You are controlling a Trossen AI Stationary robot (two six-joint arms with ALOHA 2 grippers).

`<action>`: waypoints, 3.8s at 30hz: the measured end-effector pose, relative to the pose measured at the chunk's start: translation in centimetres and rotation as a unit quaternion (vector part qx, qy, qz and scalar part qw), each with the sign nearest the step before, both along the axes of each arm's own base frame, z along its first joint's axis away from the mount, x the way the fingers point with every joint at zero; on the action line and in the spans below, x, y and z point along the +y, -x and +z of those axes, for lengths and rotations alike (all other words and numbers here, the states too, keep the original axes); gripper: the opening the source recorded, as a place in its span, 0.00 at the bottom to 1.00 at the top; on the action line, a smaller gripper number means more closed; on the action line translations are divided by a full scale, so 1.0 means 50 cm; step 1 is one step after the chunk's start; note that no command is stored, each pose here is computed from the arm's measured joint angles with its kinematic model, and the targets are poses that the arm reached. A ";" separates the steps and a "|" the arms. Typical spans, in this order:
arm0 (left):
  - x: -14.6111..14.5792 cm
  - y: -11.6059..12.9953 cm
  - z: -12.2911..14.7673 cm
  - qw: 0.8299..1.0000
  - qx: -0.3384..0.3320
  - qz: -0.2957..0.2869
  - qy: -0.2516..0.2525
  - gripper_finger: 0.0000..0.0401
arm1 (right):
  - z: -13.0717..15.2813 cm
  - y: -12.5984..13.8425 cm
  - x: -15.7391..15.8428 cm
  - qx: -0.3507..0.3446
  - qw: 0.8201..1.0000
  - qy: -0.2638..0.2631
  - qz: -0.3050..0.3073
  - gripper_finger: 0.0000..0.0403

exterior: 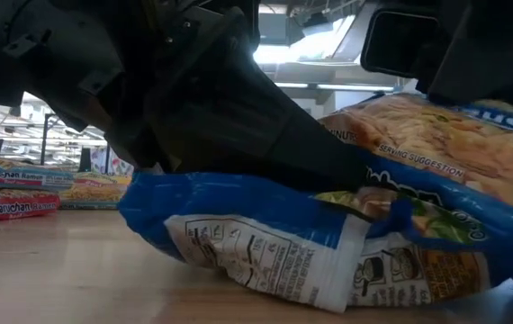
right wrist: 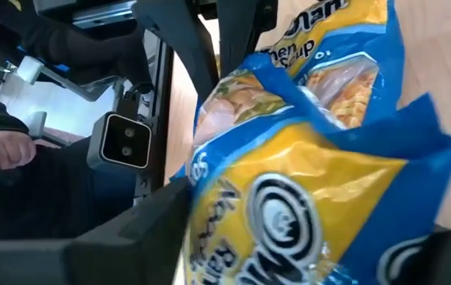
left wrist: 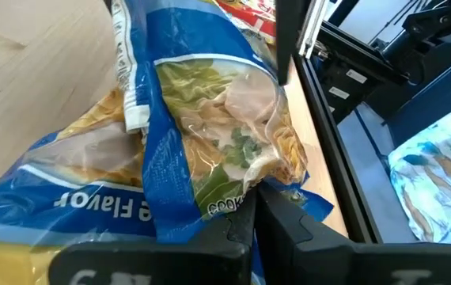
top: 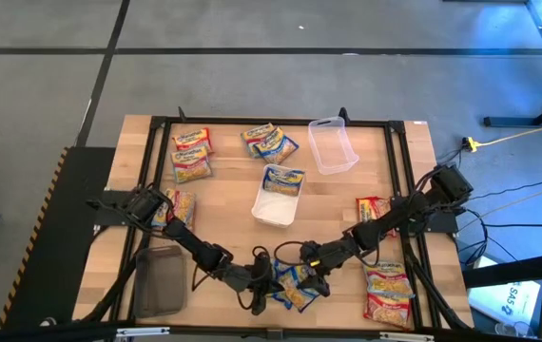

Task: Sort Maruchan noodles
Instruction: Put the blue noodle pack in the white bin

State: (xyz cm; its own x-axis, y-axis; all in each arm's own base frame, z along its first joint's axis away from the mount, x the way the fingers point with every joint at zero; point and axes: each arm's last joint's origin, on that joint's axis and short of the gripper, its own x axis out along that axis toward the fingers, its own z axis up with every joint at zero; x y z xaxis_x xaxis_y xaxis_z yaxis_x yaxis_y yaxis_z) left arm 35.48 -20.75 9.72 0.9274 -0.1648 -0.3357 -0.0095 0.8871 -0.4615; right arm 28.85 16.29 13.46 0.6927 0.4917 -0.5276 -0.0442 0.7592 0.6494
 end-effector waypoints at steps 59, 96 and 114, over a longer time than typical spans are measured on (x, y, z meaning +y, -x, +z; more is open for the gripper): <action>0.045 0.064 0.068 0.961 0.174 -0.057 -0.206 0.01 | 0.181 0.027 -0.111 -0.047 0.998 0.017 0.034 0.22; 0.202 0.297 0.131 0.967 0.136 0.062 -0.204 0.01 | 0.310 -0.226 -0.410 0.220 0.910 0.349 0.048 0.17; 0.202 0.297 0.132 0.967 0.135 0.062 -0.206 0.01 | 0.218 -0.264 -0.413 0.274 0.898 0.338 0.072 0.17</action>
State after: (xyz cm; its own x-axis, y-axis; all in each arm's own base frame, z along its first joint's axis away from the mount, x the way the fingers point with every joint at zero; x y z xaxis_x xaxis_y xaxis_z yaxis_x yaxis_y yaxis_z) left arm 20.64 -10.66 16.31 0.8009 0.1411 -0.5820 -0.1981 0.9796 -0.0350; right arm 42.03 -4.39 24.34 0.1932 -0.0044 -0.9811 0.0120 0.9999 -0.0021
